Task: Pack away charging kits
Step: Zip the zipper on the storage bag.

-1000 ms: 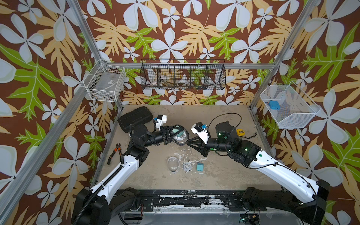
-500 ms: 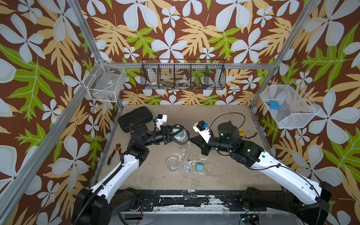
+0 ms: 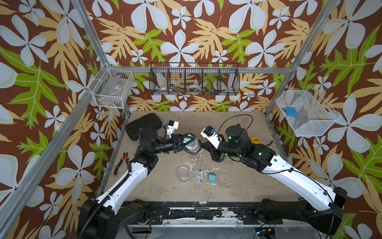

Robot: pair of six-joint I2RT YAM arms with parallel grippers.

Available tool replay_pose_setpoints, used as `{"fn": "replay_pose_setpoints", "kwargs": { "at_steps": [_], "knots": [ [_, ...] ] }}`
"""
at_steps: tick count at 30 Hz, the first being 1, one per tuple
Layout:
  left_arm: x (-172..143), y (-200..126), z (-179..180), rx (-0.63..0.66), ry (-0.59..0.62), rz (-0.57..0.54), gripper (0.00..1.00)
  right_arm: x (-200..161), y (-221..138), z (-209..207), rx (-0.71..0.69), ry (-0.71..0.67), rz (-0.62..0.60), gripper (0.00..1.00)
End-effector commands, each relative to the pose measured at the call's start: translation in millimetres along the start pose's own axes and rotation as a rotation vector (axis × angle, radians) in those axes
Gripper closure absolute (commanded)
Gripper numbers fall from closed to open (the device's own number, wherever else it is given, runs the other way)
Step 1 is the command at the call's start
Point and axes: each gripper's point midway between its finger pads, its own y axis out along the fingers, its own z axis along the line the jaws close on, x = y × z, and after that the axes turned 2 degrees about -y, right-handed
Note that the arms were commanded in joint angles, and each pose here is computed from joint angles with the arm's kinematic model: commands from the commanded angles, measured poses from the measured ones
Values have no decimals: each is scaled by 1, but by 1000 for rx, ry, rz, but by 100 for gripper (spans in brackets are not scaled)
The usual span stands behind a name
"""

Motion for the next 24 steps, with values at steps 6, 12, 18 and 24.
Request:
{"fn": "replay_pose_setpoints", "kwargs": {
  "at_steps": [6, 12, 18, 24],
  "knots": [
    [-33, -5, 6, -7, 59, 149, 100, 18, -1, -48, -260, -71, 4, 100],
    [-43, -7, 9, -19, 75, 190, 100, 25, 2, -38, -198, -77, -24, 100],
    [-58, -2, 21, 3, 69, 228, 100, 32, 16, -8, -8, -99, -47, 100],
    [-55, -3, 23, 0, 86, 219, 100, 20, 16, -30, -123, -131, 47, 100]
  ]
}}
